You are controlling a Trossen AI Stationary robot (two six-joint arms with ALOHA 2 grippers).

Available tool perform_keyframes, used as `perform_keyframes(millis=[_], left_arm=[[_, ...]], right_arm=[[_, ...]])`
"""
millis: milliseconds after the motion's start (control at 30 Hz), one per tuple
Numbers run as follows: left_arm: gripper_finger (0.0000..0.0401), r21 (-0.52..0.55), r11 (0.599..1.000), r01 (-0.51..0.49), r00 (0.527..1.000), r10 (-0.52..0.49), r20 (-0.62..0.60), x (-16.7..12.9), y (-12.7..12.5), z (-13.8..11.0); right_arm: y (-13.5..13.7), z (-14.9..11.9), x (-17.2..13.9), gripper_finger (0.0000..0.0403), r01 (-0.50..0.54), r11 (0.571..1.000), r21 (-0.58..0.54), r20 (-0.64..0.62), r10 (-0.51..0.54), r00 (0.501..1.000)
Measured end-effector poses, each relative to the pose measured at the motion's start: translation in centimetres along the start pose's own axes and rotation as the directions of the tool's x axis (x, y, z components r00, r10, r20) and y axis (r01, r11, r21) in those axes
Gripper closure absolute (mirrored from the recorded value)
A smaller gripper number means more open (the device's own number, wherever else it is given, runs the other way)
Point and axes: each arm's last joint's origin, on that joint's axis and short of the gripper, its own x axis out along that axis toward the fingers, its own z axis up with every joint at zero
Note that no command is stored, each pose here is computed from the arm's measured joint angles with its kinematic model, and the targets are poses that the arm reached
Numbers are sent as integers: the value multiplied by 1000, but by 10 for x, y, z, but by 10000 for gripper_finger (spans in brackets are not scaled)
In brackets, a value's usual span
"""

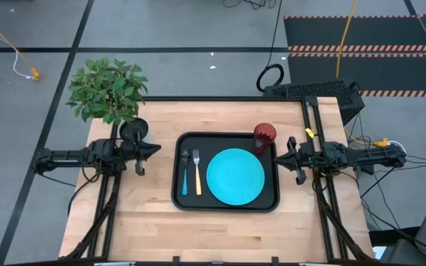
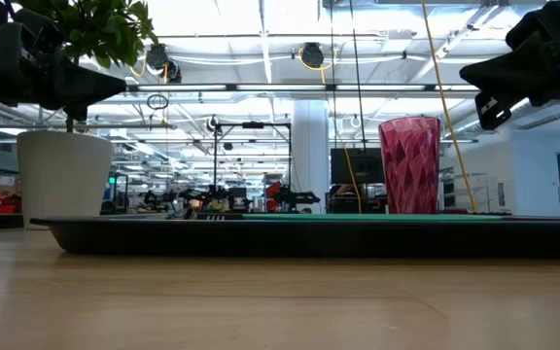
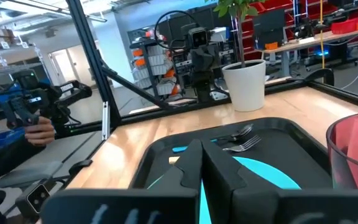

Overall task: Pick and place plate/cup/fork/spoon on tray
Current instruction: Return to Home Position

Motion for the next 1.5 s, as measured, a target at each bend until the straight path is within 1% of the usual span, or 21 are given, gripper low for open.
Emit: perform_keyframes(millis=[67, 267, 367, 433, 600, 733, 833, 1067, 1367, 1500], left_arm=[[377, 21, 1000, 0, 1000, 0, -2, 0, 0, 0], [377, 13, 1000, 0, 1000, 0, 10, 0, 0, 1], [377, -41, 999, 3, 1000, -3, -1, 0, 0, 0], [378, -56, 998, 9, 1000, -10, -10, 0, 0, -1], [396, -60, 993, 98, 995, -99, -18, 0, -3, -1], [398, -55, 992, 113, 993, -115, -20, 0, -3, -2], [395, -79, 989, 123, 992, -125, -20, 0, -4, -2], [383, -77, 989, 124, 992, -126, -17, 0, -4, -2], [397, -75, 989, 124, 992, -126, -16, 0, -4, -2], [394, -75, 989, 124, 992, -125, -16, 0, -4, -2]], right_arm=[[0, 0, 0, 403, 3, 1000, 8, 1, -4, 1000], [0, -1, 0, 403, 4, 1000, 18, -10, -4, 1000], [0, -1, 0, 403, -1, 1000, -17, -10, 1, 1000], [0, -1, 0, 403, -2, 999, -40, -11, 1, 1000], [0, -2, 0, 403, 0, 998, -67, -21, -1, 1000], [-1, -2, 0, 403, 5, 998, -68, -21, -6, 1000], [-1, -2, 0, 403, 24, 997, -77, -17, -25, 1000], [-1, -2, 0, 403, 21, 997, -77, -17, -22, 1000], [-1, -2, 0, 403, 21, 997, -77, -17, -22, 1000], [-1, -2, 0, 403, 21, 997, -77, -17, -22, 1000]])
